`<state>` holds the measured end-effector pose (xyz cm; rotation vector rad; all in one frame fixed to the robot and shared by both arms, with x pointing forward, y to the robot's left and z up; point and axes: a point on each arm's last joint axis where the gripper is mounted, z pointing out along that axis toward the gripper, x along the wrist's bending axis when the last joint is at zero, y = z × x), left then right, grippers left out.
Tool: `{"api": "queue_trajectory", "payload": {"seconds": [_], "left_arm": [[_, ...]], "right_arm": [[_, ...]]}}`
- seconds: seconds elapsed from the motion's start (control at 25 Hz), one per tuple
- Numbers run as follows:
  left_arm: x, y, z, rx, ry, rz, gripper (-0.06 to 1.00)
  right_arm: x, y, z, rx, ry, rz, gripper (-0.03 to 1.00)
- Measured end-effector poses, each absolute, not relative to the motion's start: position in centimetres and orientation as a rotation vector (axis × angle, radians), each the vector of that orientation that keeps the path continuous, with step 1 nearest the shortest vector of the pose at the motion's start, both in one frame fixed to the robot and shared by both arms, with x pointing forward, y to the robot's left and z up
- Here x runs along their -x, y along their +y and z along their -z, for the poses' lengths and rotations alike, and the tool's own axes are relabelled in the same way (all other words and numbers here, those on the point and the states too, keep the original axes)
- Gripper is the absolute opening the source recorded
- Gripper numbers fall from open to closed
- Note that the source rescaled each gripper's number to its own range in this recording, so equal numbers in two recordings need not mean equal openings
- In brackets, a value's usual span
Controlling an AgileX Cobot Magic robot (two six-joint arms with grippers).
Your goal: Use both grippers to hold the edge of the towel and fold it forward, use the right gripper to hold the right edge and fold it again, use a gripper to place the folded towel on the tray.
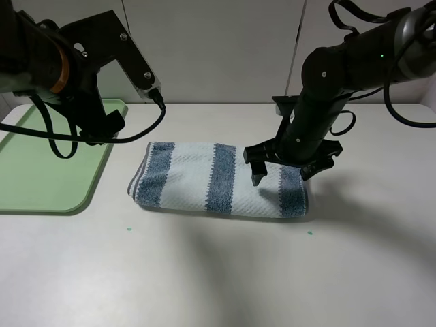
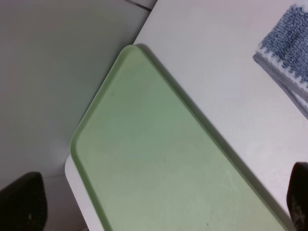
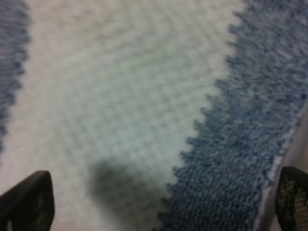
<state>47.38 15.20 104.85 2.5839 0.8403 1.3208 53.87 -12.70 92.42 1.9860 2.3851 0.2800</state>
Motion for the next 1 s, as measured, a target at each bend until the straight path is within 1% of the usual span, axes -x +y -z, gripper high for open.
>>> {"api": "queue_trajectory", "payload": {"seconds": [0.28, 0.56, 1.0], "left_arm": [[-47.4, 15.2, -104.8, -2.582, 0.838, -1.319, 1.0], [-47.4, 15.2, -104.8, -2.582, 0.838, -1.319, 1.0], [-47.4, 15.2, -104.8, -2.582, 0.837, -1.319, 1.0]], "right_arm": [[-54.6, -13.0, -92.2, -2.026, 2.299, -0.345, 1.0], [-54.9, -12.9, -89.5, -2.076, 2.281, -0.279, 1.0], [-55.1, -12.9, -87.6, -2.112, 2.257, -0.234, 1.0]]}}
